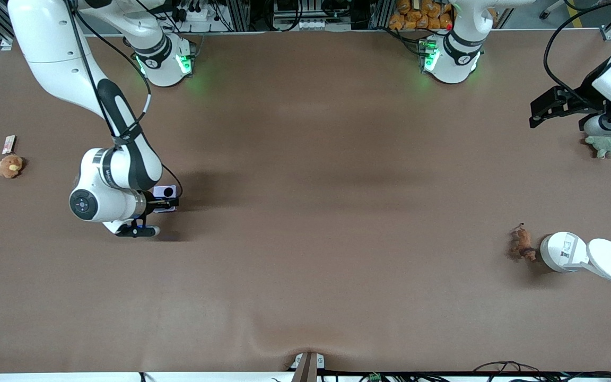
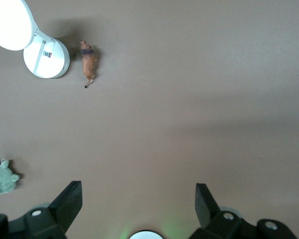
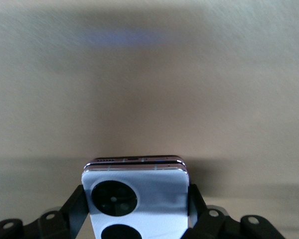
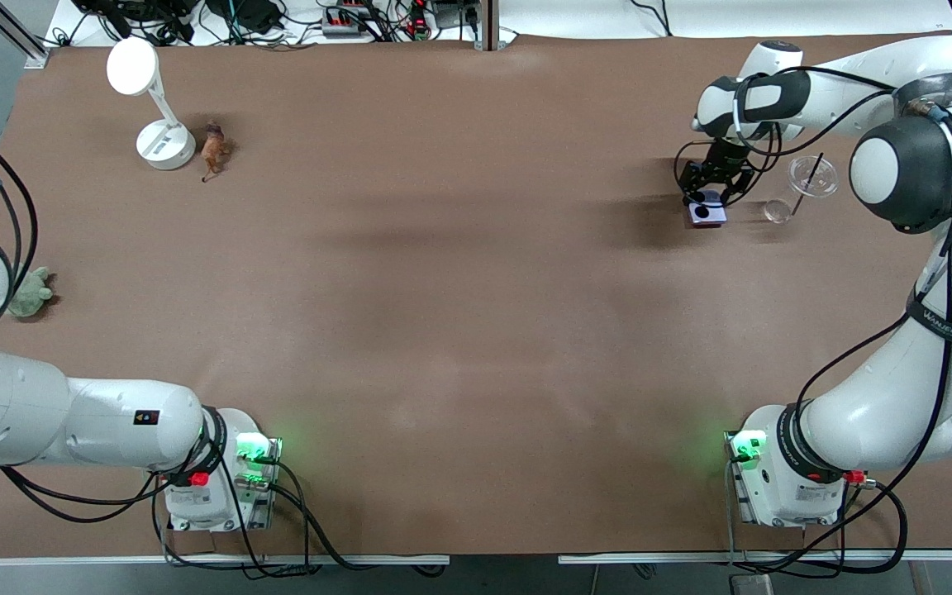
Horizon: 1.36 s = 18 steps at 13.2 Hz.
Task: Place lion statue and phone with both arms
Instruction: 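Carry the white phone with the right gripper toward the glass cup, then lower the phone beside the glass cup and open the right gripper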
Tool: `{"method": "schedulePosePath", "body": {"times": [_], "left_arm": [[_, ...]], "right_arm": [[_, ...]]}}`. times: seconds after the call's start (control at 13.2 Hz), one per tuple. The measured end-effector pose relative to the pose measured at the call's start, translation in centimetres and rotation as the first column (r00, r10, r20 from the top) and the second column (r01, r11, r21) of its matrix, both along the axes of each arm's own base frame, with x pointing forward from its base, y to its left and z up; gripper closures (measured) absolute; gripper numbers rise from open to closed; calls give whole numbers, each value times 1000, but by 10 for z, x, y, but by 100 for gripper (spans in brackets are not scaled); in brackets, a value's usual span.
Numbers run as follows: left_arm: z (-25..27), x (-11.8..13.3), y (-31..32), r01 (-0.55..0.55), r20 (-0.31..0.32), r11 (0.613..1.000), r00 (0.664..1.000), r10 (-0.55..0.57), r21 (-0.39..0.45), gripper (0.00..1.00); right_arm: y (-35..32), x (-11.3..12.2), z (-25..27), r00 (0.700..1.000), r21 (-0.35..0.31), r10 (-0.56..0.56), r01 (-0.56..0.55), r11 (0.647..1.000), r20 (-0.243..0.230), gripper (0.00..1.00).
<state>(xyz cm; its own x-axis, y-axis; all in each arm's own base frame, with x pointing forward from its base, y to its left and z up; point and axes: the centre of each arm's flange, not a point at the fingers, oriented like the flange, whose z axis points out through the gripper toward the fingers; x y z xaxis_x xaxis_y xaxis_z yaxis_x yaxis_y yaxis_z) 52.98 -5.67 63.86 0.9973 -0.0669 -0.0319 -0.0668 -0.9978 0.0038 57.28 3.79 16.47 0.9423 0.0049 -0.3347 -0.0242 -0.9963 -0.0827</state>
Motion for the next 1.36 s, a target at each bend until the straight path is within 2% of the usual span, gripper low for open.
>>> {"method": "schedulePosePath", "body": {"times": [0.15, 0.3, 0.45, 0.61, 0.76, 1.14, 1.36], "left_arm": [[0, 0, 0, 0, 0, 1000, 1000, 0, 0, 0], [-1, 0, 0, 0, -2, 1000, 1000, 0, 0, 0], [-4, 2, 0, 0, -7, 1000, 1000, 0, 0, 0], [-7, 4, 0, 0, -13, 1000, 1000, 0, 0, 0], [-7, 4, 0, 0, -13, 1000, 1000, 0, 0, 0], [-5, 4, 0, 0, -9, 1000, 1000, 0, 0, 0], [-2, 4, 0, 0, -3, 1000, 1000, 0, -1, 0]], "right_arm": [[-12, -1, 2, 1000, -3, -4, 4, 1000, -7, 16], [-12, -1, 3, 1000, -1, -5, 5, 1000, -14, 1], [-10, 5, 16, 1000, 8, 1, 0, 1000, -31, 0], [-3, 24, 54, 997, 32, 19, -17, 999, -71, 0], [5, 50, 106, 997, 52, 43, -39, 998, -65, 0], [39, 97, 203, 988, 61, 101, -109, 992, 114, 0], [54, 119, 274, 952, -20, 172, -173, 985, 251, 0]]}}
